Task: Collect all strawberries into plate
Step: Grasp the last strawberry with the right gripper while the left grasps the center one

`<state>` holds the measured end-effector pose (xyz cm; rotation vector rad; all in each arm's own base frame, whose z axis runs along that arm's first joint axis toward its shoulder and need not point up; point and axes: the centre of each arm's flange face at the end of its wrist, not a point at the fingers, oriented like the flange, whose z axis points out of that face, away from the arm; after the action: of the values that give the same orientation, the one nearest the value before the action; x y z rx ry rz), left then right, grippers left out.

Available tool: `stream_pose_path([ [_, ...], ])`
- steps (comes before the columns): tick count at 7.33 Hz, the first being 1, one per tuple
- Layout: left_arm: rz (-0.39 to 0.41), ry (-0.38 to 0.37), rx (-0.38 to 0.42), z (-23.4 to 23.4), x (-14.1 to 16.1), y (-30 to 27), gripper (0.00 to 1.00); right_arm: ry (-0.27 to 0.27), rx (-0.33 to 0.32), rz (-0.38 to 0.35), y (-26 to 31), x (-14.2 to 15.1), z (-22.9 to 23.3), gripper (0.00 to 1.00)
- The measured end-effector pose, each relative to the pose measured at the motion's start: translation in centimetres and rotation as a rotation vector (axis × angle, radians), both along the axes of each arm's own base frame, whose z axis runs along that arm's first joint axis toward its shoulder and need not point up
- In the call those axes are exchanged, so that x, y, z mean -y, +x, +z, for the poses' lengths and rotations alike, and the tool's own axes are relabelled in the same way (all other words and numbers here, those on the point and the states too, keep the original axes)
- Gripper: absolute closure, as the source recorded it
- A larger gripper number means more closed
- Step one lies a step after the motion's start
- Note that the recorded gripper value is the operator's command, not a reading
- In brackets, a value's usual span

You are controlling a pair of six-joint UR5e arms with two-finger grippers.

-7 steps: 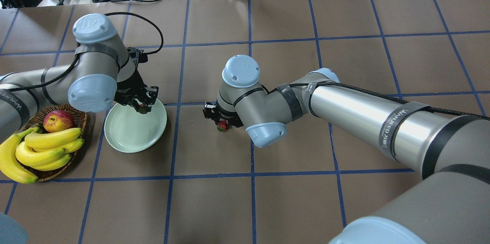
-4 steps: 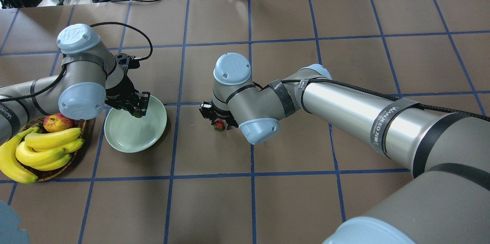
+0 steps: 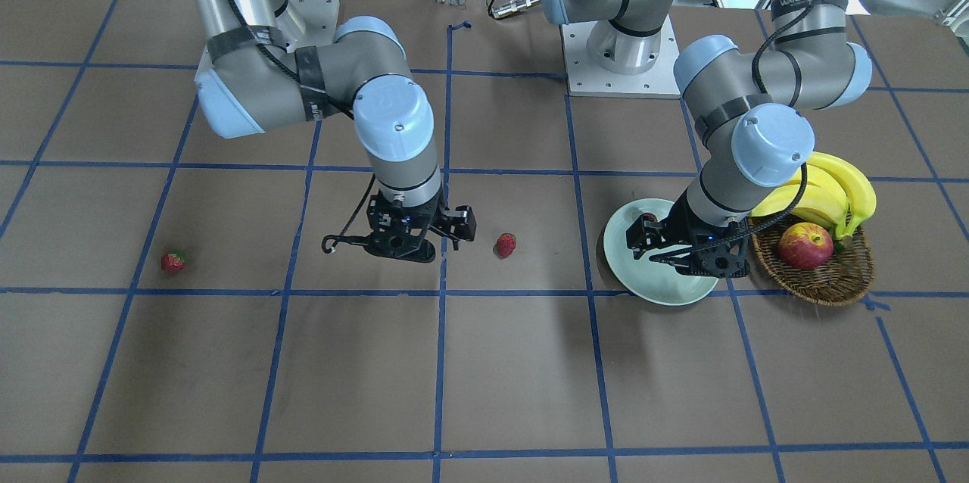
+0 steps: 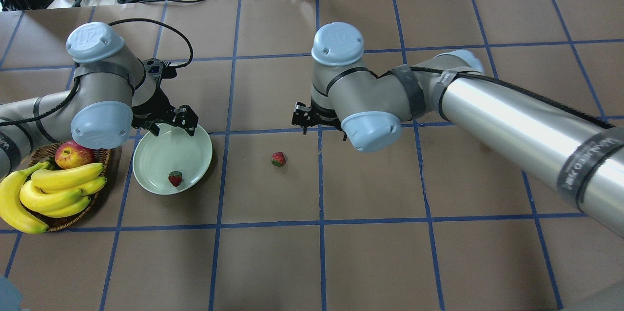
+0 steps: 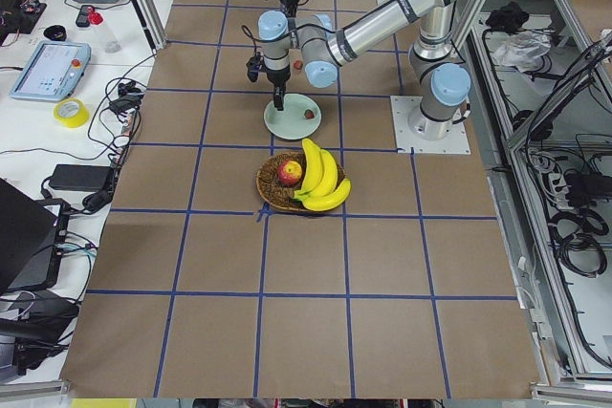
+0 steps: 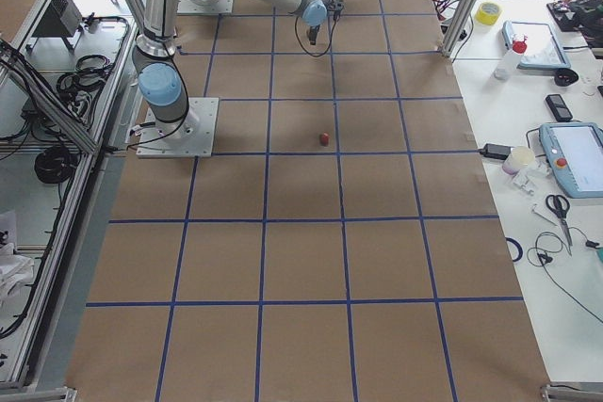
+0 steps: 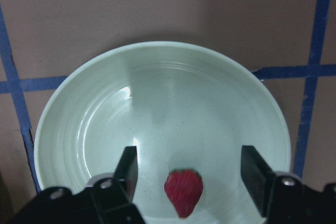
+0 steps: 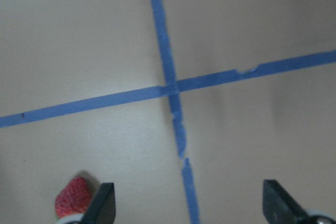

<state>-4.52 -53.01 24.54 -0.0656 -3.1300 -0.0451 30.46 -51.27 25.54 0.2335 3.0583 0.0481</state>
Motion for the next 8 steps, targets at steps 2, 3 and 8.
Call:
stream_pose_path([
  [2, -0.004, 0.009, -0.035, -0.1, -0.6, -6.4, 0.04, -0.001, -0.039, 0.021, -10.2, 1.9, 1.7, 0.0],
  [3, -0.049, 0.025, -0.043, -0.9, -1.6, -10.7, 0.04, 0.006, -0.06, 0.047, -15.0, 2.5, 1.4, 0.0],
  [8, -0.126, 0.084, -0.148, -6.2, -4.3, -20.2, 0.33, 0.016, -0.058, 0.139, -32.9, 3.2, -1.4, 0.0],
])
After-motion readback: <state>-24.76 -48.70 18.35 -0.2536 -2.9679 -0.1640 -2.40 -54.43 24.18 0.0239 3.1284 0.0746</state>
